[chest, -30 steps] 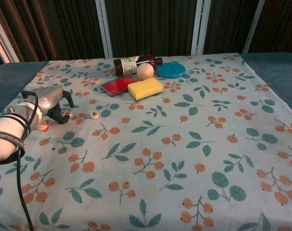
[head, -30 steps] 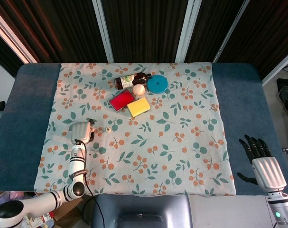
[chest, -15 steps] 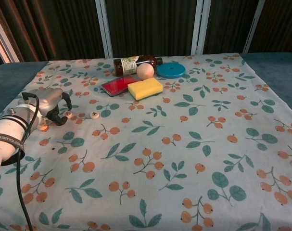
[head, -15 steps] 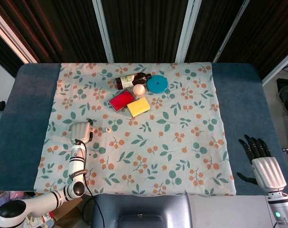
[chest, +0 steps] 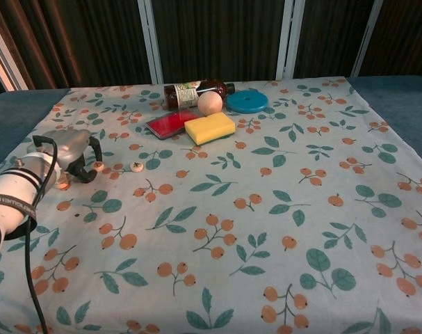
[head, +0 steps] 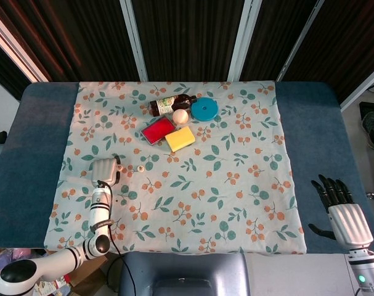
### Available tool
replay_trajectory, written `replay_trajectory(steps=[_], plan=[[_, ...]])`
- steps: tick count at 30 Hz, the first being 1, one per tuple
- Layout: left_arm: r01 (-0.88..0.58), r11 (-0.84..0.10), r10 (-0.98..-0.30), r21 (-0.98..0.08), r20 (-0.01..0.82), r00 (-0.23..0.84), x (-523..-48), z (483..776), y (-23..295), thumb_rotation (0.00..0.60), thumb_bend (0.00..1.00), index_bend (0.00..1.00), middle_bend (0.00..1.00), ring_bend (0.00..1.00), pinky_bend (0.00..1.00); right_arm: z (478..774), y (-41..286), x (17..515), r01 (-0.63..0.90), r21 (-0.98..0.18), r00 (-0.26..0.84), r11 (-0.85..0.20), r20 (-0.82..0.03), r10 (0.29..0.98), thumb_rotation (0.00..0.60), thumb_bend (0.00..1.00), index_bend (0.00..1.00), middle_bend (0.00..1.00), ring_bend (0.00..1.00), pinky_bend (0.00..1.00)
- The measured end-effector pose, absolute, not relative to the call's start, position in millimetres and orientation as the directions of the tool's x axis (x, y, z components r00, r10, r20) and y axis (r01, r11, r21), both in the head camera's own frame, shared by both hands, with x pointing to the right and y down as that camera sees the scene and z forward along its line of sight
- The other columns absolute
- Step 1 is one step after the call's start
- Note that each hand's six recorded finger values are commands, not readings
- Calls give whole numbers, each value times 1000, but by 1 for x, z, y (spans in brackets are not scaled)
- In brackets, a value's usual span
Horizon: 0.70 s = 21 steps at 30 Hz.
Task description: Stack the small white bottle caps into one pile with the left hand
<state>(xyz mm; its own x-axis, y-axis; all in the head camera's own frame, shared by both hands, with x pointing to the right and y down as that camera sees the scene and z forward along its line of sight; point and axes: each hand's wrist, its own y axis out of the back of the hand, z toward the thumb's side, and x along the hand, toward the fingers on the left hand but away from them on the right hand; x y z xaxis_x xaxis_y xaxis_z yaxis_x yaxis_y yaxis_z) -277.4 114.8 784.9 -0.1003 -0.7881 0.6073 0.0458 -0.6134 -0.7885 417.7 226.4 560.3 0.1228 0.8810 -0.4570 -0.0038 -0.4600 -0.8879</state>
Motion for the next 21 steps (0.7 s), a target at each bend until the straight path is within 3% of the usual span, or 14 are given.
replay_trajectory(steps=[21], plan=[[-17, -584, -809, -812, 583, -68, -273, 775, 111, 600, 448, 483, 1000, 1000, 1000, 560, 227, 418, -6, -888, 120, -459, -456, 882, 600, 48, 0, 0, 0, 0]])
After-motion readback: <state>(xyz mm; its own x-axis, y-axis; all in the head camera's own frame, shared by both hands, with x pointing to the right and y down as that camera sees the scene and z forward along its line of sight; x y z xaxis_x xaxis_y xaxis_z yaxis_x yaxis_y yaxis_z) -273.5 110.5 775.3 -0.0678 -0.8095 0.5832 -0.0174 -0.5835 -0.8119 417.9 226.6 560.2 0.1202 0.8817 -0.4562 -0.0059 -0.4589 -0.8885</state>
